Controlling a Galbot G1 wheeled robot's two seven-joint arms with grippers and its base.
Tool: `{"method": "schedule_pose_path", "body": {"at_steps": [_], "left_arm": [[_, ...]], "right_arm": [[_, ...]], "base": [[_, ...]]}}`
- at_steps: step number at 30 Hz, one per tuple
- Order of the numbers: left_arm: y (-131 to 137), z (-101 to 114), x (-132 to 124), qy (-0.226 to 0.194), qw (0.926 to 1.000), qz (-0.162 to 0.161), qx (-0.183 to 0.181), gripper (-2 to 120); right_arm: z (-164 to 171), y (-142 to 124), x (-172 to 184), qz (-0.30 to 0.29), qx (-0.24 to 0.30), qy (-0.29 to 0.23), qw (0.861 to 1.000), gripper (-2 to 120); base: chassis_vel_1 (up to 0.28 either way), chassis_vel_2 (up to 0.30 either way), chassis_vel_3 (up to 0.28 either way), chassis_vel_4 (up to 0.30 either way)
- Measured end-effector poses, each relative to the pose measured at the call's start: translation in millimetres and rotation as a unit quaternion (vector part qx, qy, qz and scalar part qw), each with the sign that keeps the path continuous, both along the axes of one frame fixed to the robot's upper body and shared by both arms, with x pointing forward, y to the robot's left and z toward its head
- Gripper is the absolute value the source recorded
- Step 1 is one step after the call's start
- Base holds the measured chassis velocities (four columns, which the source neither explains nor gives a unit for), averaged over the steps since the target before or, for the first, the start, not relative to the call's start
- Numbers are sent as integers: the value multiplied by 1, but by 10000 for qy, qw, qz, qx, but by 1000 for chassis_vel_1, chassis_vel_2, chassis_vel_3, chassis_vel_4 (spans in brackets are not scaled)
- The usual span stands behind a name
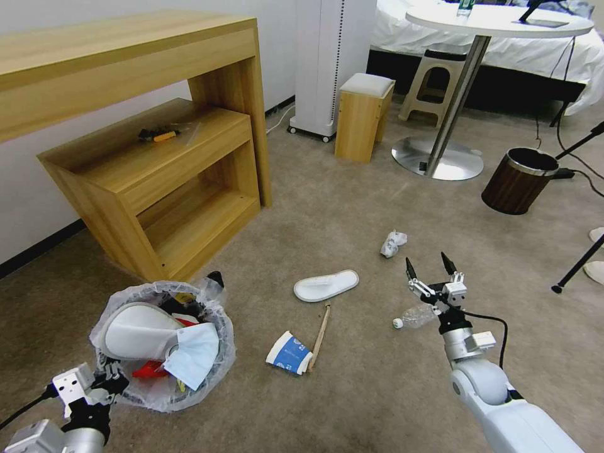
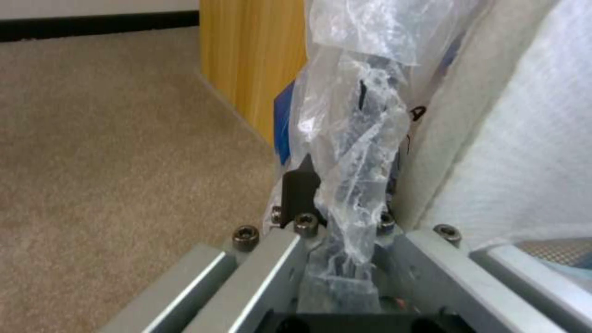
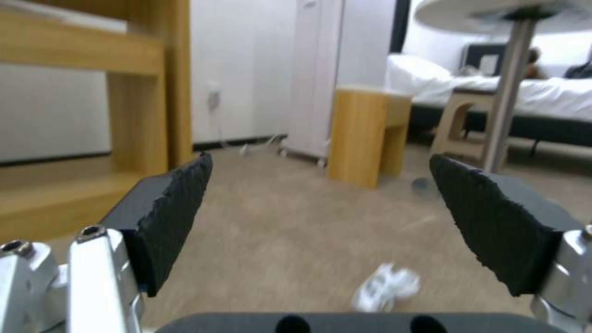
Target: Pick up the trash bin and place the garbage on the floor into it.
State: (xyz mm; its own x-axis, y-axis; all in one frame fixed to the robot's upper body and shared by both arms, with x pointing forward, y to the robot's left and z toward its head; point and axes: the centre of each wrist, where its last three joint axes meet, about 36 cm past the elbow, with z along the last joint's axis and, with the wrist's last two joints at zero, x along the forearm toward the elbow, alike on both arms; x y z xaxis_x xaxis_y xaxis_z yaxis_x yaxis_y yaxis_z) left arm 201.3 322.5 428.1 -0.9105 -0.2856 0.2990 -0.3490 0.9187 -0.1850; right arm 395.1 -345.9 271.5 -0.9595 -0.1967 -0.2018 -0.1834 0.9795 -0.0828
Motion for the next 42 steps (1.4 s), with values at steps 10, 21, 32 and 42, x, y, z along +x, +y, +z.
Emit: {"method": "schedule_pose_path", "body": {"at_steps": [10,21,32,42], "left_arm": [[5,-8,3,61,10000,21,-24,0],[7,-13,6,87,9999,8,-50,0],[6,-16,5,97,9999,19,-66,0],[0,-19,4,116,9999,16,-60,0]], "right_arm": [[-33,-1,-21,546,-411,703,9952,99],[-60,-5,-44,1035,-827,1153,9844,100],[-88,6,-69,1558,-1114,1516,9697,100],[-87,40,-66,2023,-909,1592,9620,100]], "base": [[0,0,0,0],[0,0,0,0],[0,0,0,0],[0,0,0,0]]}}
